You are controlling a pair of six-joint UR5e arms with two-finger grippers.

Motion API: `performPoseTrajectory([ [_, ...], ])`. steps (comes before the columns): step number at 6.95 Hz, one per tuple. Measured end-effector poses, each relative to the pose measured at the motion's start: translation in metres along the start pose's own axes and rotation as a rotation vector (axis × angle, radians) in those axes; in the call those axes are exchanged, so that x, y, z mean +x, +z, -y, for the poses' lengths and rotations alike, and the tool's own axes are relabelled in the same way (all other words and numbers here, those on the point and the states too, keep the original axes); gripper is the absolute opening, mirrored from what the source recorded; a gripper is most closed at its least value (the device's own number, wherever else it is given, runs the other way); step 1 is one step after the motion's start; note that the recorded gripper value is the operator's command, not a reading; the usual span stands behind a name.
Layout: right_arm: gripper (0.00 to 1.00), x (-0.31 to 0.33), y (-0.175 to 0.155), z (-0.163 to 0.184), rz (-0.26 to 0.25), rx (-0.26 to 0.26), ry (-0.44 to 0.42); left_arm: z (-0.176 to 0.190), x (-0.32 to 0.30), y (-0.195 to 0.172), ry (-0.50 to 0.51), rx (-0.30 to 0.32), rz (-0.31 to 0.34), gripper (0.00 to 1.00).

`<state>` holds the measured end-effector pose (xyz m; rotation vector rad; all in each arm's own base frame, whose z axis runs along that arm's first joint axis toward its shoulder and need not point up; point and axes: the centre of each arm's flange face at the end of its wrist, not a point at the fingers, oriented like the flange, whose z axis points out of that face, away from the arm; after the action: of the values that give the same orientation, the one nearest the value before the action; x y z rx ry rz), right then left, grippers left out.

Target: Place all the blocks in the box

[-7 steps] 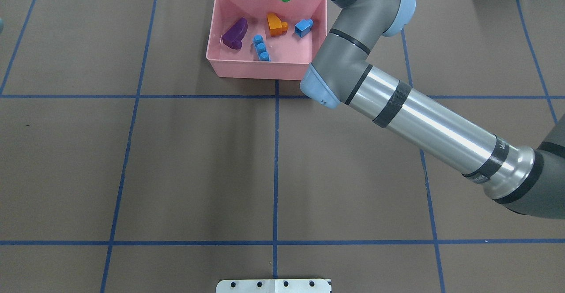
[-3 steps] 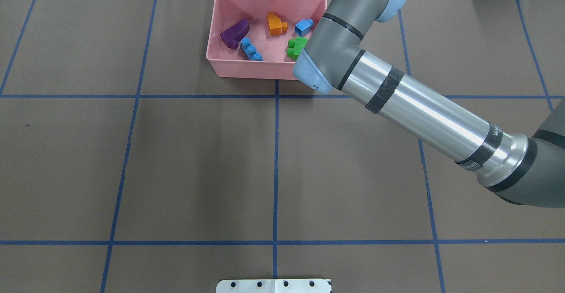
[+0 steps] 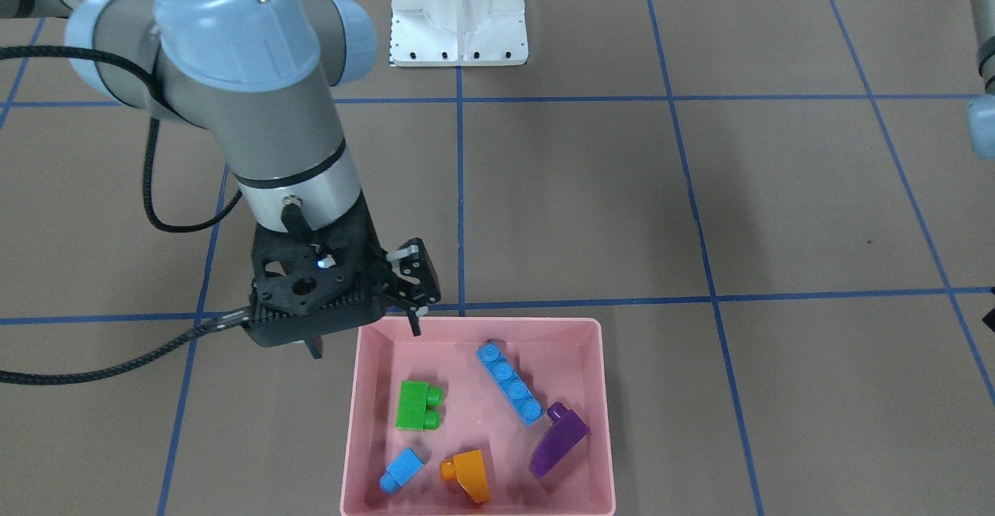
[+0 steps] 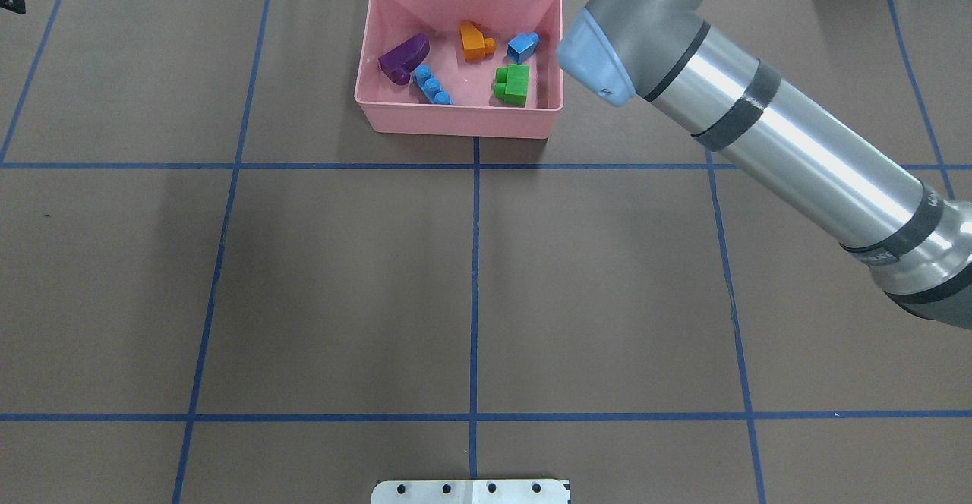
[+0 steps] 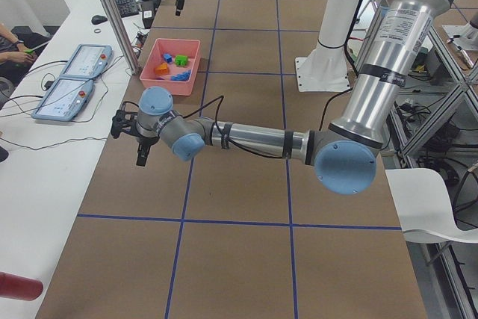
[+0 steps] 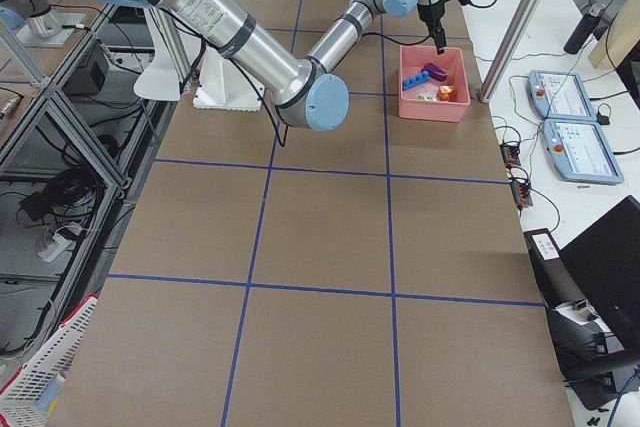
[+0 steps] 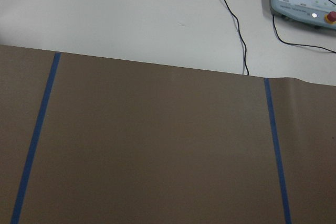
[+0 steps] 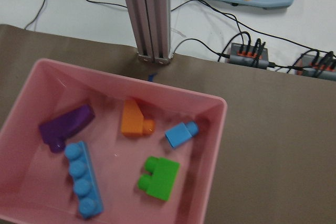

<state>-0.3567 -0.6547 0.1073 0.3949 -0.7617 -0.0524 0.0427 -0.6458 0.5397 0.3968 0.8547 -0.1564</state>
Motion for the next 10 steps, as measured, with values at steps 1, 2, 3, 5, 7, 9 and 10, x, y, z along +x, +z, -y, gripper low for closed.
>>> performPoseTrajectory([
  [1,1.00,0.051,0.001,-0.026,-0.063,-0.064,-0.048,-0.022,-0.037,0.003,0.072,-0.045,0.043,1.00],
  [2,1.00,0.109,0.008,-0.052,-0.106,-0.107,-0.085,-0.041,-0.069,0.003,0.142,-0.092,0.079,1.00],
  [3,1.00,0.172,0.014,-0.077,-0.138,-0.148,-0.122,-0.054,-0.097,-0.001,0.209,-0.134,0.106,1.00],
  [5,1.00,0.280,0.022,-0.120,-0.133,-0.244,-0.154,-0.068,-0.139,-0.014,0.342,-0.218,0.130,1.00],
  [7,1.00,0.358,0.021,-0.157,-0.081,-0.317,-0.154,-0.094,-0.170,-0.022,0.453,-0.291,0.118,1.00],
  [9,1.00,0.437,0.013,-0.187,-0.051,-0.356,-0.189,-0.132,-0.203,-0.033,0.449,-0.314,0.118,1.00],
  [10,1.00,0.466,0.000,-0.194,-0.017,-0.345,-0.174,-0.149,-0.210,-0.040,0.440,-0.312,0.121,1.00],
])
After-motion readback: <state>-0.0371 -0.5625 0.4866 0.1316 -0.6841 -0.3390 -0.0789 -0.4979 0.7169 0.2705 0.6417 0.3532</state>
